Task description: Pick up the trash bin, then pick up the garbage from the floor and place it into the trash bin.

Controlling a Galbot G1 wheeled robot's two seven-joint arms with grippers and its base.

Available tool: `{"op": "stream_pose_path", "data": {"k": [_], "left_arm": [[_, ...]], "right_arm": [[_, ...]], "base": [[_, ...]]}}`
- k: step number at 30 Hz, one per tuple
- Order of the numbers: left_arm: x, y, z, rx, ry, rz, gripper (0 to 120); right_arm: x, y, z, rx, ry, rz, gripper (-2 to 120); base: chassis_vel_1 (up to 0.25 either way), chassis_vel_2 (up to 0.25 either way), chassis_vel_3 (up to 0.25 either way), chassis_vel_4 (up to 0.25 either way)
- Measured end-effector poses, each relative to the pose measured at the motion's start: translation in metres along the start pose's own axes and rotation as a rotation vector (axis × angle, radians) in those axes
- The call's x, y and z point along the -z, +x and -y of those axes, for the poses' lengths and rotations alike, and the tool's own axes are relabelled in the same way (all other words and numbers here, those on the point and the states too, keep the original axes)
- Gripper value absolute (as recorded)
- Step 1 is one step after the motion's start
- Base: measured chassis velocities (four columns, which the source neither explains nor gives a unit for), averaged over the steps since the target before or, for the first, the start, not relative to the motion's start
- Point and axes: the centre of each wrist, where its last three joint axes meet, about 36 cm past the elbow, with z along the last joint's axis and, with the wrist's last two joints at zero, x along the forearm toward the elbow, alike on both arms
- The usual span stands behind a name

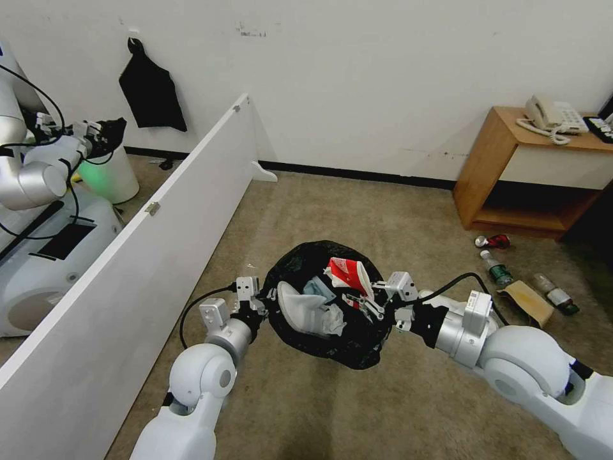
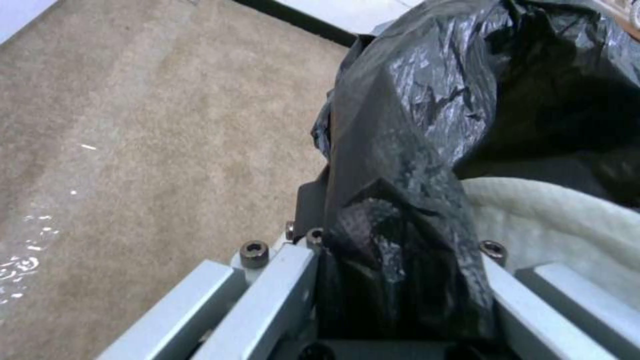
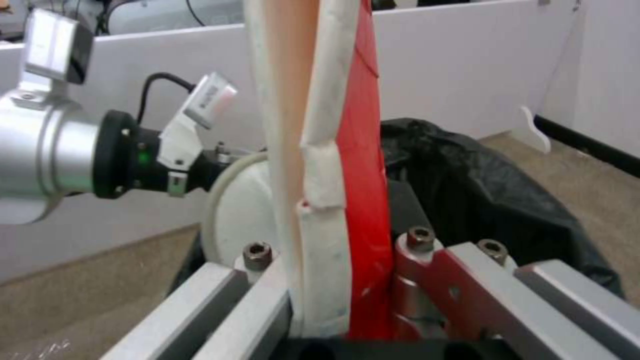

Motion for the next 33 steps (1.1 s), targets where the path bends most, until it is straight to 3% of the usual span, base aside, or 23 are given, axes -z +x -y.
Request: {"op": "stream_pose_path", "data": {"k": [5,13,17,20,27,29,33], "left_arm": [[0.001,0.006,-0.006,0.007,-0.012,-0.004,4],[0.0,0.009,-0.006,0.004,-0.011,-0.008,4],[0.0,0.009,-0.006,0.004,-0.011,-0.008,4],[0.001,0.005,-0.003,-0.001,-0.001,0.003,4],[0.002,-0.001,0.005,-0.014,0.016,0.01,4],[0.002,-0.003,0.006,-0.015,0.021,0.012,4],[0.003,-0.004,0.006,-0.015,0.021,0.011,4]], "right_arm": [[-0.005,-0.002,0.001,-0.012,-0.003,-0.005,8],[-0.009,-0.005,-0.001,-0.015,-0.01,-0.006,42],[-0.009,-0.005,-0.001,-0.015,-0.009,-0.007,52],[-0.011,-0.006,-0.001,-0.014,-0.012,-0.01,67],[-0.014,-0.009,-0.003,-0.01,-0.021,-0.01,85],[-0.016,-0.011,-0.003,-0.008,-0.024,-0.013,97],[-0.018,-0.011,-0.003,-0.006,-0.025,-0.018,99]], "base": [[0.0,0.0,0.0,0.0],[0.0,0.0,0.0,0.0],[0.0,0.0,0.0,0.0],[0.0,0.0,0.0,0.0],[0.0,0.0,0.0,0.0],[0.0,0.0,0.0,0.0],[0.0,0.0,0.0,0.0]]}}
